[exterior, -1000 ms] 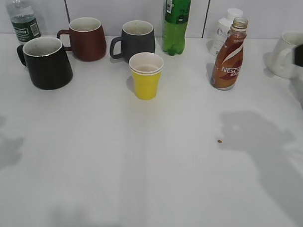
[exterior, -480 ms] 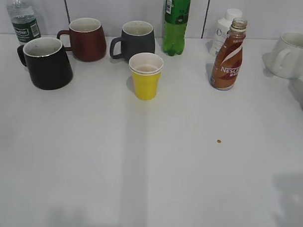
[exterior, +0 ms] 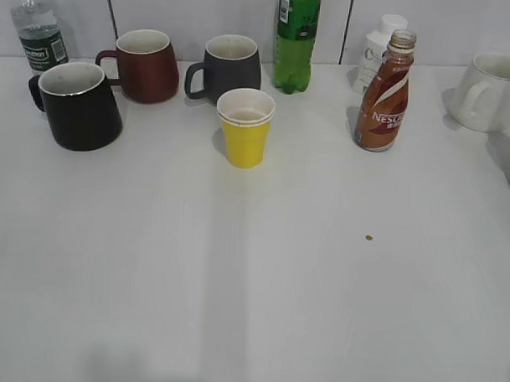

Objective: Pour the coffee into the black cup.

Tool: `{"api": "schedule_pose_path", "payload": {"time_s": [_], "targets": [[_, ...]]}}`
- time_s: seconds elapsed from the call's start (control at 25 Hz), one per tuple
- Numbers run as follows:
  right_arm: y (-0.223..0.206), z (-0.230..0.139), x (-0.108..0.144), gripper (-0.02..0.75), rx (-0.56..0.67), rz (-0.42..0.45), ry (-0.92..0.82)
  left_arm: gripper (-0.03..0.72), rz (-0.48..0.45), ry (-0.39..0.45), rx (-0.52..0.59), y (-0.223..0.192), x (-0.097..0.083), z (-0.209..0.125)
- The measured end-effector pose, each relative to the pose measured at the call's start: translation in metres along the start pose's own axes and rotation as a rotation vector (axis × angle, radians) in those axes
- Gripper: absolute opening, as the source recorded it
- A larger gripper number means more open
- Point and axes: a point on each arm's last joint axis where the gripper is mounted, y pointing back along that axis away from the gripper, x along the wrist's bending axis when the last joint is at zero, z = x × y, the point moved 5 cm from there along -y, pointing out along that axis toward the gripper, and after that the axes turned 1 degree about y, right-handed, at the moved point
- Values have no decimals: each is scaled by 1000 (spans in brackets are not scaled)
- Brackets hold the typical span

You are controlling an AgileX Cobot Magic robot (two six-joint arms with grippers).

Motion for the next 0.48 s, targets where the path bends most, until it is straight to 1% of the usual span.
{"api": "schedule_pose_path", "payload": {"time_s": [0.12,0.28,0.4,0.48], "targets": [[-11,-12,0,589,20,-3,7,487,-2,-2,-20,-5,0,1],[-16,-7,2,589,-39,8,16,481,-3,-3,-23,-8,-1,0],[-19,-10,3,590,-31,10,27,463,-3,-3,-26,-8,-1,0],[-19,-10,5,590,-31,27,39,448,-3,-3,-25,-9,-1,0]]}}
